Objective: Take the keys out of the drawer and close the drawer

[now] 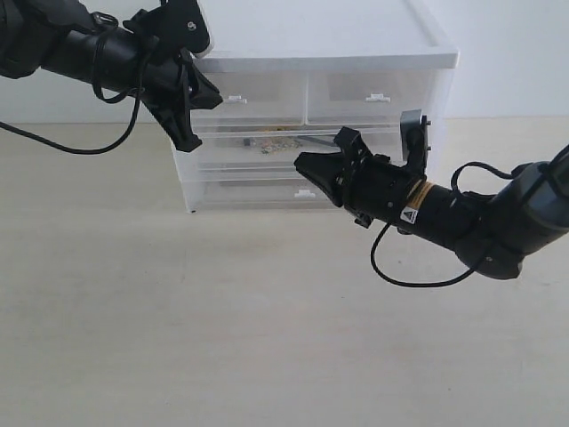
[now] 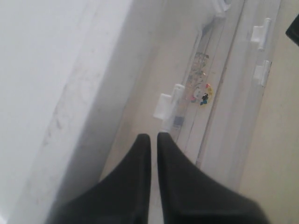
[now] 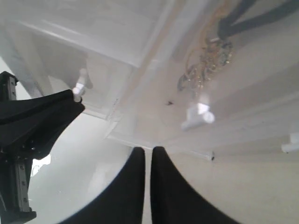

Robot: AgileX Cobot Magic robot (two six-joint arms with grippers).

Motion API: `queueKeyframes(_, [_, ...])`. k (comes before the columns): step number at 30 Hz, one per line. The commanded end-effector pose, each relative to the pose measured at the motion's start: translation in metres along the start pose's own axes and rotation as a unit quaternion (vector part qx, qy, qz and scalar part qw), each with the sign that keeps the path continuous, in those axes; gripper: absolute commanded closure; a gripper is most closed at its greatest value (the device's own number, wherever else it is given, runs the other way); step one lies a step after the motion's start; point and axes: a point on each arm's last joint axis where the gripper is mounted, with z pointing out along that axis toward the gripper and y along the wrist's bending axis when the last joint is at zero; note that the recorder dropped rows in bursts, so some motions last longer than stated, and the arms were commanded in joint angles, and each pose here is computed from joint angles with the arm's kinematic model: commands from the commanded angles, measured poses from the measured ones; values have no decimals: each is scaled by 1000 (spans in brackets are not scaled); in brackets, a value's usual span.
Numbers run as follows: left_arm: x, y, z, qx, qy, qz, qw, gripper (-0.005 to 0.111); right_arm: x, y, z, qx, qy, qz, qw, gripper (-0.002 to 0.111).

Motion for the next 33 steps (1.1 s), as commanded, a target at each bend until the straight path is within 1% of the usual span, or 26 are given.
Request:
queueKeyframes(1, [0, 12, -1, -58, 3, -3, 998, 103, -3, 5, -2, -6, -5, 0, 1000, 108])
queueKeyframes(2, [0, 12, -1, -58, 3, -3, 998, 103, -3, 5, -2, -6, -5, 0, 1000, 108])
queueKeyframes(4, [0, 12, -1, -58, 3, -3, 998, 103, -2, 5, -2, -6, 0, -1, 1000, 102])
queueKeyframes(6, [0, 12, -1, -58, 3, -3, 998, 103, -2, 5, -2, -6, 0, -1, 1000, 90])
queueKeyframes(10, [0, 12, -1, -57, 3, -3, 998, 103, -3, 3, -2, 2, -7, 11, 1000, 58])
queueKeyframes(12, [0, 12, -1, -57, 3, -3, 998, 103, -5, -1, -2, 27, -16, 24, 999, 49])
queueKeyframes(13, [0, 12, -1, -57, 3, -3, 998, 103, -5, -3, -3, 34, -19, 23, 999, 49])
queueKeyframes(19, [0, 12, -1, -57, 3, -3, 998, 103, -10, -2, -3, 31, -48, 15, 998, 50])
queueKeyframes(20, [0, 12, -1, -57, 3, -3, 998, 103, -11, -3, -3, 34, -49, 13, 998, 53])
queueKeyframes(24, [0, 12, -1, -57, 3, -3, 998, 103, -8, -1, -1, 35, -44, -20, 998, 69])
queueKeyframes(25, [0, 12, -1, -57, 3, -3, 998, 103, -6, -1, 1, 35, -44, -19, 998, 71])
queueKeyframes(33, [-1, 12, -1, -55, 2, -6, 998, 103, -1, 2, 7, 42, -69, -11, 997, 70])
